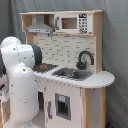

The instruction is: Play with the kitchen

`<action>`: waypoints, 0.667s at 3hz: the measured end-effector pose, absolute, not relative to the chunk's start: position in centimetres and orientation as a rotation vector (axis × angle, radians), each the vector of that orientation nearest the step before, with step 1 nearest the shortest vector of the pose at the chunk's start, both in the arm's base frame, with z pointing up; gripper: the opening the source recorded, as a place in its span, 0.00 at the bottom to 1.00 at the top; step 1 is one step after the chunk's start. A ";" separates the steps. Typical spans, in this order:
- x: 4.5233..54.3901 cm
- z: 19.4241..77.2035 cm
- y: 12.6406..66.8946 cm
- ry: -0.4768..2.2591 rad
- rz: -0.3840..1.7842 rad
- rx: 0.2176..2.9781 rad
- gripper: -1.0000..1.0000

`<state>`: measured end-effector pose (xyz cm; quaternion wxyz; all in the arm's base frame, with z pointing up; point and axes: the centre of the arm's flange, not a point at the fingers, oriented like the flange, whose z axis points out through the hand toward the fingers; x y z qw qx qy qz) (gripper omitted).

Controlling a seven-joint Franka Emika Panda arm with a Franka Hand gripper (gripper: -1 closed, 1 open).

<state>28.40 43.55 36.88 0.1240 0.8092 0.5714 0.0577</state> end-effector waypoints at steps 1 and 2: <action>28.6 38.7 43.0 1.595 0.166 2.312 1.00; 28.3 40.4 42.5 1.529 0.161 2.247 1.00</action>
